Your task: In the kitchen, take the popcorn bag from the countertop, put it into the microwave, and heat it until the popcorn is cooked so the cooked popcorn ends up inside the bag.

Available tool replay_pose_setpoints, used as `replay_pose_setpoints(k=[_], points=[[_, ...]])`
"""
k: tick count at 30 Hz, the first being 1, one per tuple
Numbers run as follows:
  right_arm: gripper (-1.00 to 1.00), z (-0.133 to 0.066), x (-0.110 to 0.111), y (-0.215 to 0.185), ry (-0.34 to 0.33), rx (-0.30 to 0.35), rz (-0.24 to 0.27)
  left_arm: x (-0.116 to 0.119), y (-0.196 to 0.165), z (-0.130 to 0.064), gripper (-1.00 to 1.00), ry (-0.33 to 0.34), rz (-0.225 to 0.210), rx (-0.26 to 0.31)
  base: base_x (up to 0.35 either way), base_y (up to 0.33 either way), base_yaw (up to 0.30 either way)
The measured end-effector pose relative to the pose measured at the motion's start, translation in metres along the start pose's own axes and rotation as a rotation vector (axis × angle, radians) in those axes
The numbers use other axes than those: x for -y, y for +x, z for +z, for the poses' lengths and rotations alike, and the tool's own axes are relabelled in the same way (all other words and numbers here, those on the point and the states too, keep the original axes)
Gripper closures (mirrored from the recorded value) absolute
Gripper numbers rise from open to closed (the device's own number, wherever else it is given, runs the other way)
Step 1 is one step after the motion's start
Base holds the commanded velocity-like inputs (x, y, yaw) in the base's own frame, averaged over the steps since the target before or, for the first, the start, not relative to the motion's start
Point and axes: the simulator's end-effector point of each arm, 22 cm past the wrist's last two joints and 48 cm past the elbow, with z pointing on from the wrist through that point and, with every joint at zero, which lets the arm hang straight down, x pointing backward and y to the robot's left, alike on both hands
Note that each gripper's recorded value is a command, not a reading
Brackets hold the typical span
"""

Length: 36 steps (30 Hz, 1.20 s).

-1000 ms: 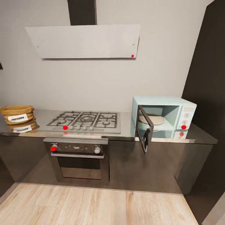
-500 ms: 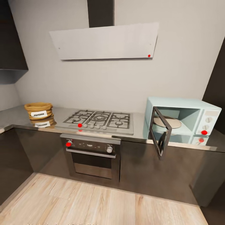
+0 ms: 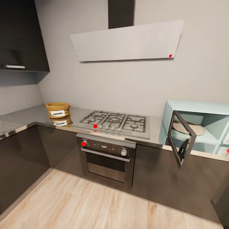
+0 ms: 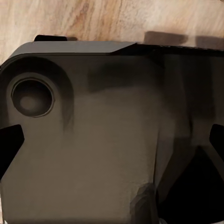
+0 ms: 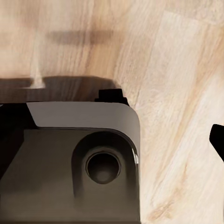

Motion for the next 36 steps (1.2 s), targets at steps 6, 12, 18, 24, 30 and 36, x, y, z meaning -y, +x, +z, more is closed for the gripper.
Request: replay_pose_setpoints(k=[6, 12, 18, 24, 30, 36], points=[[-1.00, -0.0001, 0.0009, 0.0029, 0.002, -0.002, 0.000, 0.0008, 0.0001, 0.0000, -1.00, 0.001, -0.001, 0.000, 0.000, 0.000, 0.267], [-1.00, -0.0002, 0.0068, 0.0025, 0.010, -0.001, 0.002, -0.0011, -0.0001, 0.0000, -1.00, -0.001, -0.001, 0.000, 0.000, 0.000, 0.267], [-1.00, -0.0001, 0.0044, 0.0023, 0.007, 0.000, 0.002, -0.0008, -0.0001, 0.0000, -1.00, -0.001, -0.001, 0.000, 0.000, 0.000, 0.267], [-1.00, -0.0001, 0.0032, 0.0024, 0.005, 0.000, 0.001, -0.0013, -0.0001, 0.0000, -1.00, -0.002, -0.001, 0.000, 0.000, 0.000, 0.267], [-1.00, -0.0001, 0.0040, 0.0025, 0.006, -0.001, 0.002, -0.0002, 0.0000, 0.0000, -1.00, 0.000, -0.001, 0.000, 0.000, 0.000, 0.267], [-1.00, -0.0002, 0.0063, 0.0022, 0.009, 0.000, 0.003, -0.0011, -0.0001, 0.0000, -1.00, -0.001, -0.001, 0.000, 0.000, 0.000, 0.267]])
